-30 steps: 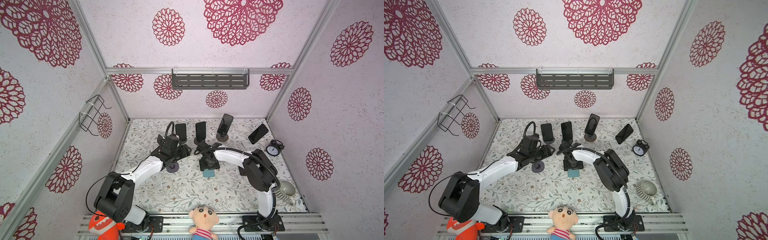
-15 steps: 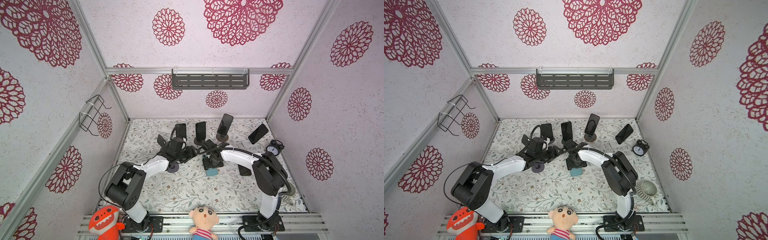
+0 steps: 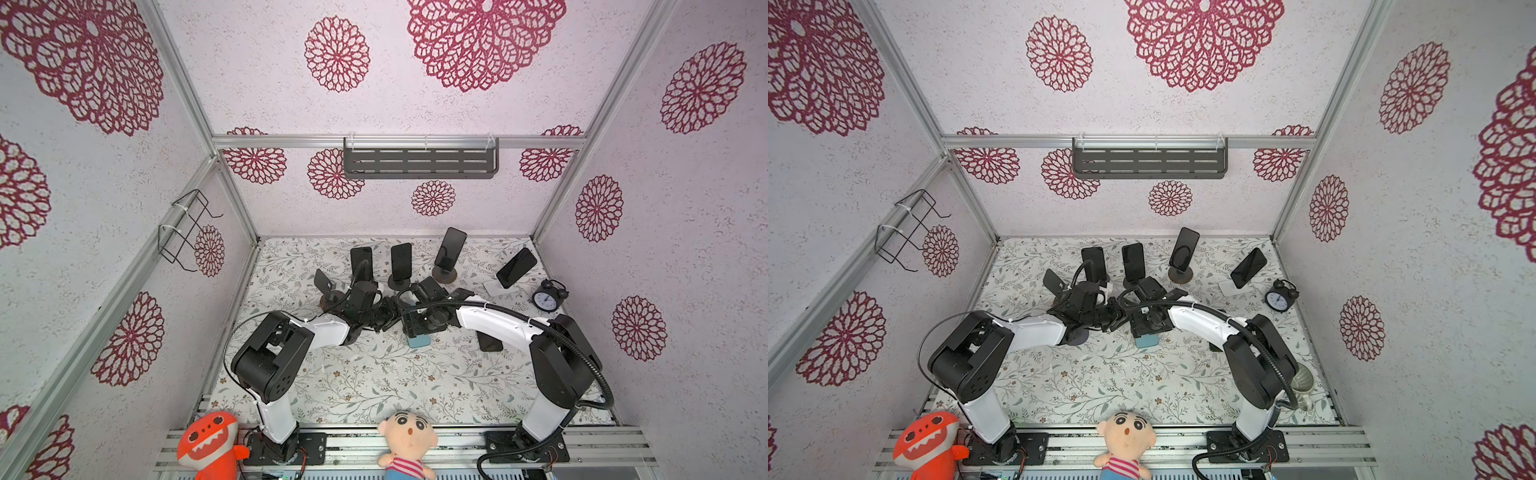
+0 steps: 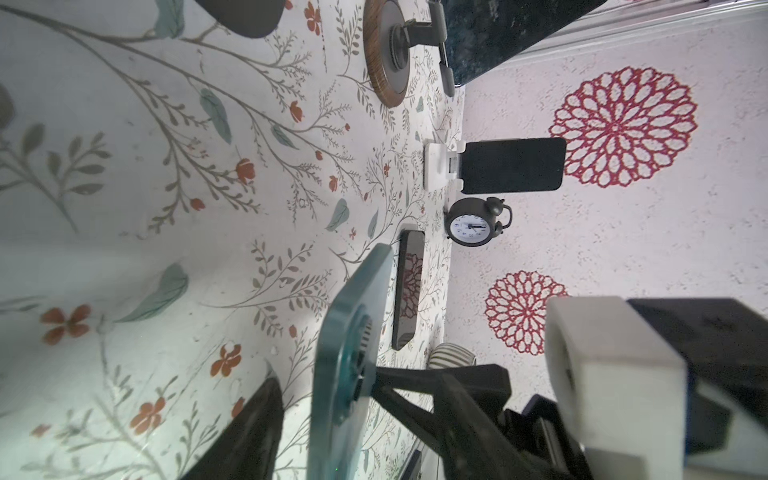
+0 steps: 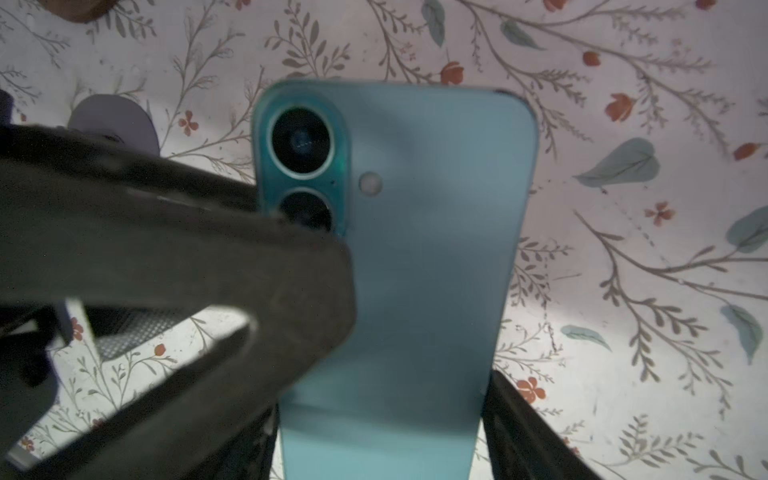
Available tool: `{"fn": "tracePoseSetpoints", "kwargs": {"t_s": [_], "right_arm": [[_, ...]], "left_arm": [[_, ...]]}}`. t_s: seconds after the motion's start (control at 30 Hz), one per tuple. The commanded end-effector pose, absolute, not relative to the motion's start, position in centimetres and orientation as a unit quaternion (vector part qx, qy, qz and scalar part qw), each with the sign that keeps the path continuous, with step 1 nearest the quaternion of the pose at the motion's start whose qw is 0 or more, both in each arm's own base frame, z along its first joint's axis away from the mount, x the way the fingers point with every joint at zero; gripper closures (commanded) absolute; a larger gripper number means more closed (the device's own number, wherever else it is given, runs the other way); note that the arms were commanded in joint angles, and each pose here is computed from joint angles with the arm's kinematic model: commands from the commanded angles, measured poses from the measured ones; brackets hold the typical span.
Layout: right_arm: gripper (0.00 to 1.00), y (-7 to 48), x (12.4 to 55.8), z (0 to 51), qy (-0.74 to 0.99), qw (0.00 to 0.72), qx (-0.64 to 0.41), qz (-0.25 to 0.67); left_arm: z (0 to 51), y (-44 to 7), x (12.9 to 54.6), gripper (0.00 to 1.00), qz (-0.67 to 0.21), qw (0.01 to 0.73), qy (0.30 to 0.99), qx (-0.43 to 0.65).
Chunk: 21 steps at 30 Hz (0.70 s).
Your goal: Remove the phone from the phone stand
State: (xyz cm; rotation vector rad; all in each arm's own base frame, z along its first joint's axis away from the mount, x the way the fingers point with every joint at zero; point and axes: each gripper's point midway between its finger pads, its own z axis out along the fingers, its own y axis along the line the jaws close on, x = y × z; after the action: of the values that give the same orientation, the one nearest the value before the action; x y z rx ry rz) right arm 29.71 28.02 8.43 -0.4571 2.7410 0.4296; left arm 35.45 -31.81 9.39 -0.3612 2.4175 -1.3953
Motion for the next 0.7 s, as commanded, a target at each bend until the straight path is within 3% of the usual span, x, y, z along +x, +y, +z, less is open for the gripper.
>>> {"fn": "tracePoseSetpoints", "kwargs": {"t_s": [0.0, 0.1, 0.3, 0.47, 0.57, 0.67], "right_arm": [[0.36, 29.6, 30.7, 12.1, 0.942, 0.211, -0.170, 0.200], [0.36, 29.7, 30.7, 12.5, 0.939, 0.214, -0.171, 0.209], [0.32, 29.6, 30.9, 14.1, 0.927, 0.222, -0.169, 0.250], [0.12, 27.0, 31.0, 16.4, 0.911, 0.208, -0.153, 0.322], [0.12, 24.1, 30.9, 16.7, 0.897, 0.192, -0.136, 0.374], [0.20, 22.2, 30.4, 17.0, 0.870, 0.173, -0.116, 0.447]], "left_arm": [[10.0, -33.0, 35.6, 0.54, -0.509, 0.162, 0.838, -0.112], [10.4, -33.2, 35.6, 0.71, -0.518, 0.164, 0.832, -0.109], [11.5, -33.3, 35.9, 0.92, -0.529, 0.176, 0.824, -0.101], [13.3, -33.5, 36.4, 1.00, -0.545, 0.196, 0.811, -0.085], [14.8, -33.7, 36.5, 1.00, -0.557, 0.210, 0.801, -0.069], [16.9, -33.6, 36.4, 1.00, -0.579, 0.236, 0.779, -0.043]]}}
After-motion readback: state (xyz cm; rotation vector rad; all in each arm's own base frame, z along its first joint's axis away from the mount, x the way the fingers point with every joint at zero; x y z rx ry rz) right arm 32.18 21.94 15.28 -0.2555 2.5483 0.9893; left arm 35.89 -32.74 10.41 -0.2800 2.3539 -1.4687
